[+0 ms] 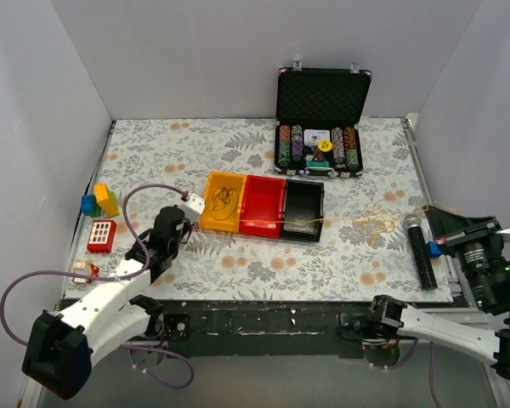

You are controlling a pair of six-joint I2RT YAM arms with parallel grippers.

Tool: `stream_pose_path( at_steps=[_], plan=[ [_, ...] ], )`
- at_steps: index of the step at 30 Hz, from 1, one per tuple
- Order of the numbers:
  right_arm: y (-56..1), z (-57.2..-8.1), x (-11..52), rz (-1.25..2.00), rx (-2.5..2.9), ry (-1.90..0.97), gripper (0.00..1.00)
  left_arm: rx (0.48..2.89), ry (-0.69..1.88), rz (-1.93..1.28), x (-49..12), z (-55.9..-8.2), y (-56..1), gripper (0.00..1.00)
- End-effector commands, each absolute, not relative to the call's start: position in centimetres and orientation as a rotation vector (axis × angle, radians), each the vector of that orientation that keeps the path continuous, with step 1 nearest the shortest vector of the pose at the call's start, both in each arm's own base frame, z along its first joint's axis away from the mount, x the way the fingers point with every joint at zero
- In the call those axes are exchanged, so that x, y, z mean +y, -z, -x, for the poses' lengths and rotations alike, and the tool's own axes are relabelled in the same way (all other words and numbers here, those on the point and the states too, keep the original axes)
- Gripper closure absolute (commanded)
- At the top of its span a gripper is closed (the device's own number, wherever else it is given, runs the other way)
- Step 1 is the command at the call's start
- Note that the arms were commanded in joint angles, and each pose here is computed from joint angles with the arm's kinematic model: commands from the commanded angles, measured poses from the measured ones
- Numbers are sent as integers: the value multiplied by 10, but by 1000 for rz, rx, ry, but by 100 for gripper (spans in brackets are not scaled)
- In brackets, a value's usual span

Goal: Untangle the cables

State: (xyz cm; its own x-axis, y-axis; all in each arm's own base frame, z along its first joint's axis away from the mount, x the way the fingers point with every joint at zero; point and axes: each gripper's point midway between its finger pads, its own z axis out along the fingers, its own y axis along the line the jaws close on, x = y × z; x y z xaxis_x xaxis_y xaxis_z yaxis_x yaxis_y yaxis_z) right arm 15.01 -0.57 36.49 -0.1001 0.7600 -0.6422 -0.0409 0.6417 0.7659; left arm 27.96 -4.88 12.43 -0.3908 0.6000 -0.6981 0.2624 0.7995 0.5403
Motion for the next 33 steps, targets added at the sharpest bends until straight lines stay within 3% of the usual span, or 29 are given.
stream_pose_path(
  at_steps=[1, 10, 26, 33],
  plan=[
    [-436, -143, -26, -552, 1370, -813, 99, 2029, -502, -604, -16, -289, -103, 100],
    [-516, -111, -72, -512, 1173, -822, 99, 2140, -552, -542, 24, -304, -78, 100],
    [-548, -66, -112, -493, 993, -892, 99, 2192, -568, -388, 57, -339, -68, 100],
    [-539, -84, -60, -396, 1100, -919, 99, 2135, -236, -477, 8, -345, -102, 100]
  ],
)
